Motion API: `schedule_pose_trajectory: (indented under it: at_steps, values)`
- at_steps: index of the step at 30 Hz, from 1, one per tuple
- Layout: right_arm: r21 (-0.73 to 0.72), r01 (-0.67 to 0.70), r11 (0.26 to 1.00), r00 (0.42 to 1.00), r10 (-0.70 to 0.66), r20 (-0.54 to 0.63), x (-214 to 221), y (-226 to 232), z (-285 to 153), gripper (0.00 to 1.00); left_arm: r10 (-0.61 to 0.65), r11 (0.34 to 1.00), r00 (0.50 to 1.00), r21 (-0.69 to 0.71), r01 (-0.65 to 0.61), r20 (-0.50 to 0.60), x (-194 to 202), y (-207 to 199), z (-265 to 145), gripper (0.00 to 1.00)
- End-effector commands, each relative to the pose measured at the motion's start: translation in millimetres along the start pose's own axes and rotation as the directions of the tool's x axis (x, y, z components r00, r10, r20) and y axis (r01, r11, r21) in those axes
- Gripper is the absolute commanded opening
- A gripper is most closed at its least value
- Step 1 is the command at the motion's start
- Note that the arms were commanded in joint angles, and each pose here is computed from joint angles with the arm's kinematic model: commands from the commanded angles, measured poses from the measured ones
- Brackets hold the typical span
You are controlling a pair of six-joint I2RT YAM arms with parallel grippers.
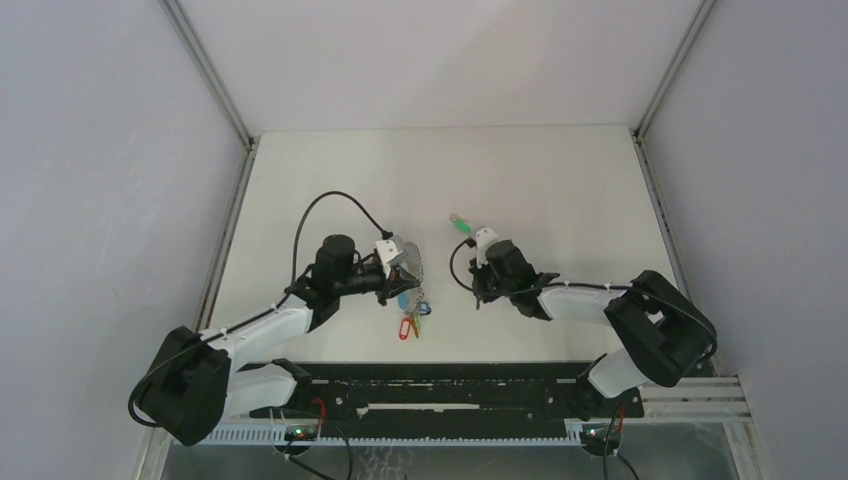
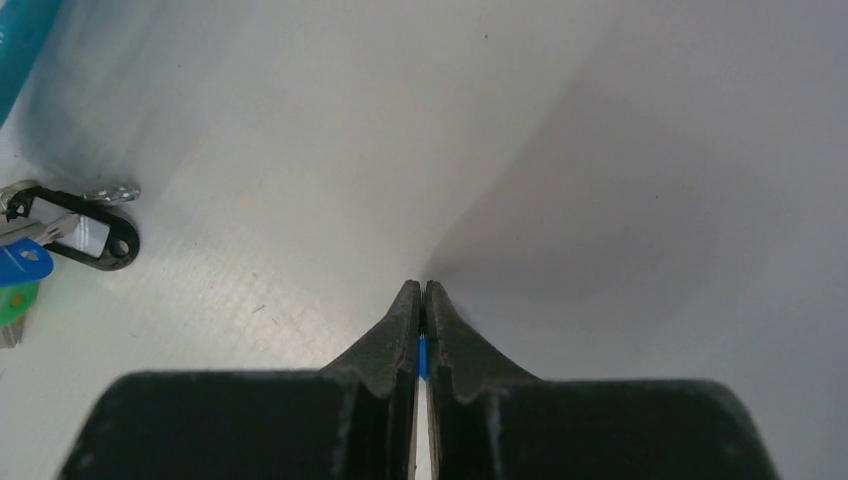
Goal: Put the keys on the keyring
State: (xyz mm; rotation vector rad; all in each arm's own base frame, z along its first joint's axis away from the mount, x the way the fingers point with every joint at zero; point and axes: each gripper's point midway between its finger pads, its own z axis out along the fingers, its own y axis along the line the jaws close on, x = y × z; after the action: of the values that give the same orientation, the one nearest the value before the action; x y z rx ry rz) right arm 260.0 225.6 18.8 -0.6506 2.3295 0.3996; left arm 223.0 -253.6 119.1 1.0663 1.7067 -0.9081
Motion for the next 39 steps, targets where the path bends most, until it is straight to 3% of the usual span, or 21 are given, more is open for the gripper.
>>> schedule_pose_trajectory:
  at_steps: [1,8,19,21,33,39]
  values:
    - [-0.08,0.058,0.995,0.912,-0.02,0.411,-73.3,19.2,-7.0,0.0,0.062,0.998,0.994,-0.008,-0.061,0.086,-35.1,5.1,2.7,0.0]
    - [-0.105,0.037,0.994,0.844,0.025,0.535,-72.8,23.7,-3.3,0.0,0.055,0.998,0.995,-0.008,-0.055,0.086,-34.1,5.4,3.6,0.0]
    - [-0.023,0.023,0.999,0.867,-0.008,0.498,-45.3,20.5,22.8,0.0,0.059,0.998,0.994,-0.029,-0.056,0.095,-35.7,7.8,2.0,0.0]
    - [-0.022,0.025,0.999,0.88,-0.011,0.474,-39.5,21.2,24.1,0.06,0.057,0.998,0.994,-0.034,-0.054,0.094,-35.2,8.5,1.9,0.0]
    - [-0.079,0.03,0.996,0.979,-0.013,0.205,-48.4,32.5,-5.6,0.32,0.059,0.996,0.995,-0.07,-0.053,0.085,-34.2,13.6,-0.7,0.0]
    - [-0.038,0.107,0.994,0.992,-0.109,-0.057,-51.4,21.6,-30.8,0.35,0.06,0.995,0.995,-0.086,-0.053,0.08,-34.5,16.4,-1.8,0.0]
